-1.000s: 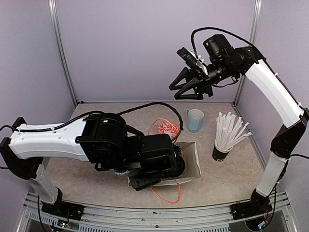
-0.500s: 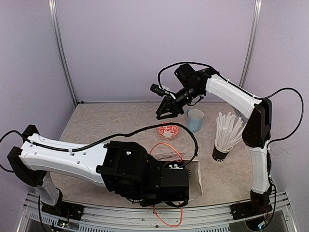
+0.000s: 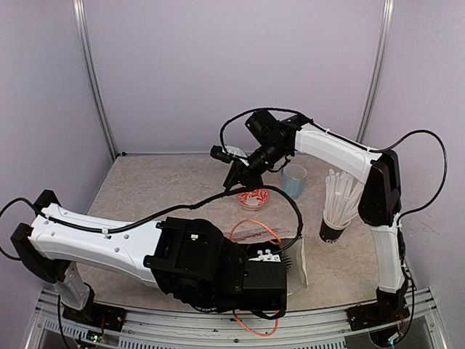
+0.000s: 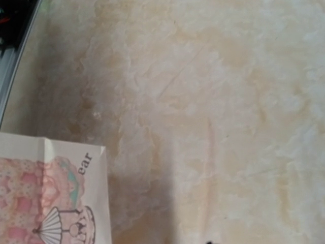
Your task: Pack the takeout coffee
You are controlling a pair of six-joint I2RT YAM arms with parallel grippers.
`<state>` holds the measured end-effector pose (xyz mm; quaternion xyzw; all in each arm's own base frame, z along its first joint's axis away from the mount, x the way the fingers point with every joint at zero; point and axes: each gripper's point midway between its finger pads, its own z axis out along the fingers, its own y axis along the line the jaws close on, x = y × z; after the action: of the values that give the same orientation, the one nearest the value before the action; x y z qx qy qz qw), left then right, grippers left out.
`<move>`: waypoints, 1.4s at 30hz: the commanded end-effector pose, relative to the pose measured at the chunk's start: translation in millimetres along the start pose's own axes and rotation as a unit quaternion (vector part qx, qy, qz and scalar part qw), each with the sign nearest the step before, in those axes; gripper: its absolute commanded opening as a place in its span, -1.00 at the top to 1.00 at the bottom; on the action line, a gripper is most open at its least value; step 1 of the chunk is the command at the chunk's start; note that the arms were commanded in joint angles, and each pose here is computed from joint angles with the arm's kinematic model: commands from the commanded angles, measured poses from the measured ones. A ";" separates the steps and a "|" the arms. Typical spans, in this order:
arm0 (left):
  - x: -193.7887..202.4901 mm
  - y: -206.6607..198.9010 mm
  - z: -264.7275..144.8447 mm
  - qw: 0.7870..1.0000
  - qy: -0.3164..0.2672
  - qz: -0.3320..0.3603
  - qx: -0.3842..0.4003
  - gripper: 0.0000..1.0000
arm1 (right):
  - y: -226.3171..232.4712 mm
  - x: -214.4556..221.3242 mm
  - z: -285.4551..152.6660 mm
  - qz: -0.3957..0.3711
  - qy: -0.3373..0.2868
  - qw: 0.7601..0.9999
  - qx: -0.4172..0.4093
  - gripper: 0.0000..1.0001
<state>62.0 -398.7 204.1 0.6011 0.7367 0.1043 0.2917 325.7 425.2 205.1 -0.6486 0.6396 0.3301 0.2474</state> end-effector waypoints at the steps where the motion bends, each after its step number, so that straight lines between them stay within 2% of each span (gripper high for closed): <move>1: 3.4 14.5 -6.1 1.000 -0.009 -0.015 -0.022 -0.12 | 1.6 12.7 19.9 0.002 0.013 1.000 -0.011 0.28; 7: 2.1 23.8 -8.7 0.999 -0.013 -0.027 -0.017 -0.08 | 9.4 15.1 23.3 -0.006 0.015 1.000 -0.017 0.28; 12: -14.4 23.9 -27.9 0.999 -0.046 -0.016 -0.012 -0.07 | 16.0 19.7 25.6 -0.005 0.015 0.999 -0.030 0.27; 16: -9.8 27.9 -29.1 0.999 -0.046 -0.015 -0.018 -0.07 | 16.9 21.9 27.2 -0.005 0.015 0.999 -0.032 0.27; 28: -9.8 41.1 -15.8 0.997 -0.034 -0.018 -0.060 -0.03 | 19.5 23.4 27.3 -0.007 0.014 0.999 -0.036 0.27; 42: 1.8 34.4 17.7 0.999 0.008 0.002 -0.045 -0.03 | 26.2 35.6 28.1 -0.003 0.025 0.999 -0.041 0.25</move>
<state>95.5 -390.2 214.5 0.5842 0.7351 0.1363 0.3159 304.6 422.2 150.1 -0.6606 0.6412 0.3379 0.1956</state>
